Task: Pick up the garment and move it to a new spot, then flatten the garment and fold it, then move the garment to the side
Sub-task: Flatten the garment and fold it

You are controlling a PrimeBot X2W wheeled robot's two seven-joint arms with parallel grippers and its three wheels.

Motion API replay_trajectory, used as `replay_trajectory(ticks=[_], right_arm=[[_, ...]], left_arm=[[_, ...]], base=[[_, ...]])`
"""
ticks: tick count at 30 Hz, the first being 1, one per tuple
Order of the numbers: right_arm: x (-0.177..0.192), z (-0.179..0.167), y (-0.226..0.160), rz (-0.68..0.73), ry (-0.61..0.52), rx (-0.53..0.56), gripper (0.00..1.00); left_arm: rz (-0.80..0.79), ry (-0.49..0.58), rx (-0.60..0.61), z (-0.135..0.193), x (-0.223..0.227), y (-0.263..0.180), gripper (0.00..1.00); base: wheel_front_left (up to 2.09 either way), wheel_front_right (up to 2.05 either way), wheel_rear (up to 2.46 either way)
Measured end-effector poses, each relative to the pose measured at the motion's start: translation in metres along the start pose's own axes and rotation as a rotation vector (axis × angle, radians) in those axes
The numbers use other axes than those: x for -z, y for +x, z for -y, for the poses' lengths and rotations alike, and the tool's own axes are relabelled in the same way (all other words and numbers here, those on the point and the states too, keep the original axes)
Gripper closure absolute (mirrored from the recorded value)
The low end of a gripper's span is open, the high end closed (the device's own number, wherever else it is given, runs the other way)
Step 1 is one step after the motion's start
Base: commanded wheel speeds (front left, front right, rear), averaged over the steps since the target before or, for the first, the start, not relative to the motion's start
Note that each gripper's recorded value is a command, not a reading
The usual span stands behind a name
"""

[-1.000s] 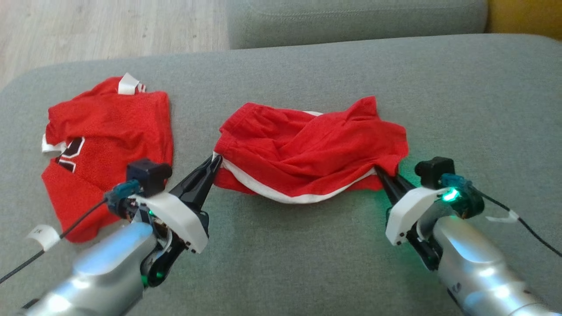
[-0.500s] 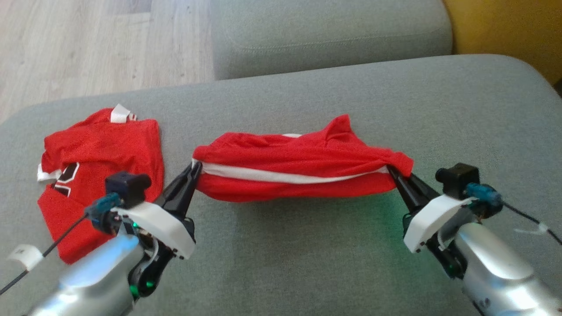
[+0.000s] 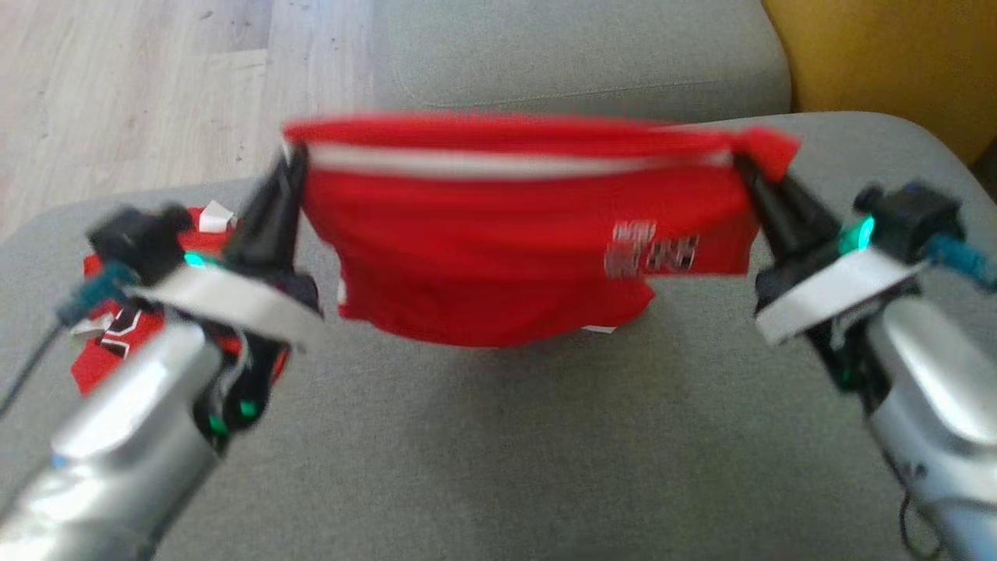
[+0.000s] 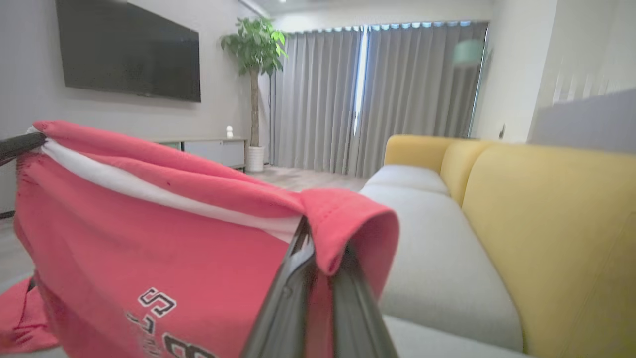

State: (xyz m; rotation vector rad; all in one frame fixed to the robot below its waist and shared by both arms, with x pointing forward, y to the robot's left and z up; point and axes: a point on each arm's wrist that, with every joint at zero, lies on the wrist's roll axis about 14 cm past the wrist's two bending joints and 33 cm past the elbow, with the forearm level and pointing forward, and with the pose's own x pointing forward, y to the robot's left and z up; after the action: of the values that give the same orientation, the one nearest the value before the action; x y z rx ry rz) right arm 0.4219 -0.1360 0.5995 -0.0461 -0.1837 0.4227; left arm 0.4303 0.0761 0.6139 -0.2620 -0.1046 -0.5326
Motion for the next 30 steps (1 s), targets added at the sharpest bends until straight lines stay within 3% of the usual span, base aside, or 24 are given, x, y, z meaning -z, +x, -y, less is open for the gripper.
replay_trajectory(ticks=[6,10,12,21,30], right_arm=[[-0.091,0.007,0.026,0.216,-0.123,-0.012,1.00],[-0.122,0.003,0.031,0.277,-0.205,-0.028,1.00],[-0.121,0.003,0.030,0.259,-0.309,-0.039,1.00],[-0.109,0.014,0.025,0.227,-0.263,-0.003,1.00],[-0.054,0.036,0.038,0.028,-0.183,0.037,1.00]], left_arm=[[0.267,0.040,0.017,0.016,-0.096,0.016,1.00],[0.366,0.056,0.001,0.021,-0.128,0.013,1.00],[0.387,0.056,0.004,0.025,-0.134,0.012,1.00],[0.312,0.011,-0.001,0.025,-0.097,0.005,1.00],[0.125,-0.028,-0.031,0.002,-0.053,0.030,1.00]], base=[[0.00,0.00,0.00],[0.00,0.00,0.00],[0.00,0.00,0.00],[0.00,0.00,0.00],[0.00,0.00,0.00]])
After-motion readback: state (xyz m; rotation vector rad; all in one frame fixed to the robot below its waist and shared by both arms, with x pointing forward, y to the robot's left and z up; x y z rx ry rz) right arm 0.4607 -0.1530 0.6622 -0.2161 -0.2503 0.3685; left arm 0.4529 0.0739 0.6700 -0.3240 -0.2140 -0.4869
